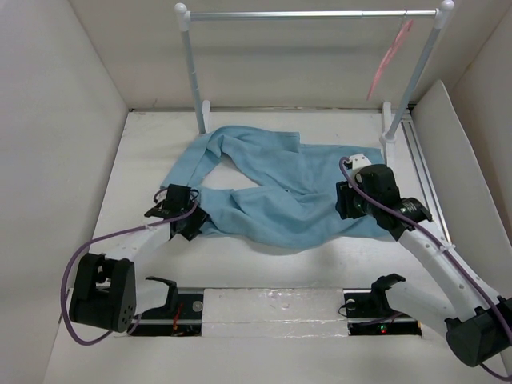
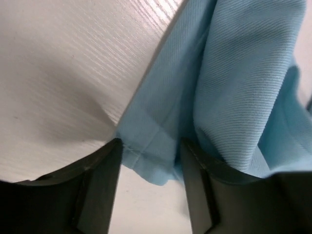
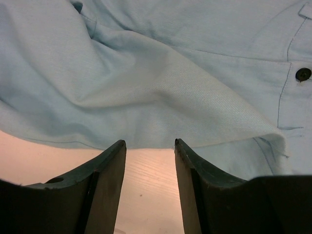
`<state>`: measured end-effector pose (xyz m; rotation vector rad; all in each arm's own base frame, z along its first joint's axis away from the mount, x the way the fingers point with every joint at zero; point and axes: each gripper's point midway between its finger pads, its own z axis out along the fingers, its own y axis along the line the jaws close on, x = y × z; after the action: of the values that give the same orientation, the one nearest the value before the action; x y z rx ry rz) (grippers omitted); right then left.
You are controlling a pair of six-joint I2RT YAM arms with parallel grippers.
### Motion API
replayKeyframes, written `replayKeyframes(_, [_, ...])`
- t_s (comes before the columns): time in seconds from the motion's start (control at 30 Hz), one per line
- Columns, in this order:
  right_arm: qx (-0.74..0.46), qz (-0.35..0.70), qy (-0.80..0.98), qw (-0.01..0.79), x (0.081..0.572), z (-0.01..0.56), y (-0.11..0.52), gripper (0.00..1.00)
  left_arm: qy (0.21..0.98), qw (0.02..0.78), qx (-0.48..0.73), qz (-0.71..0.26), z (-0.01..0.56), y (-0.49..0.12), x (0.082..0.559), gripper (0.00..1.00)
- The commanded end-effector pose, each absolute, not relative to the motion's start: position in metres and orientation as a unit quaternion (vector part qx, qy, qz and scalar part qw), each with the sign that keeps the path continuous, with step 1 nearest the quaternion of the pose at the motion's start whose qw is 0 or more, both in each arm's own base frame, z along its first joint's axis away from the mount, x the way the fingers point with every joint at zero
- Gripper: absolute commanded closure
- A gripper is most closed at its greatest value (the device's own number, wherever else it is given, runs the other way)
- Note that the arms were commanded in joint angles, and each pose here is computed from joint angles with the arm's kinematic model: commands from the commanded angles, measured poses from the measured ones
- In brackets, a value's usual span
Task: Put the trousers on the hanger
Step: Flatten out the trousers at the center of the board.
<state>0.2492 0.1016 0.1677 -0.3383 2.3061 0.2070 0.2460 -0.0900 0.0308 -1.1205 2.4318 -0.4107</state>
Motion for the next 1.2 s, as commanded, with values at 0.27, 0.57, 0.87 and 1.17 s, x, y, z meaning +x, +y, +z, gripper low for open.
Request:
replayKeyframes(0.27, [-0.138,0.124,0.876,0.446,0.264,0.208,0.118,0.5,0.916,0.202,-0.343,-0.04,0.047,-0.053,0.244,1.0])
replayKeyframes(0.57, [-0.138,0.136,0.891,0.41,0.248,0.182,0.118,0.44,0.824,0.43,-0.326,0.176,0.237,0.052,0.262,1.0])
replayKeyframes(0.87, [-0.102,0.11,0.914,0.376,0.24,0.161,0.097,0.24,0.78,0.431,-0.339,0.302,0.269,0.092,0.242,1.0])
replayKeyframes(1.17, [0.01,0.053,0.921,0.386,0.238,0.174,0.03,0.16,0.771,0.427,-0.348,0.32,0.283,0.108,0.247,1.0])
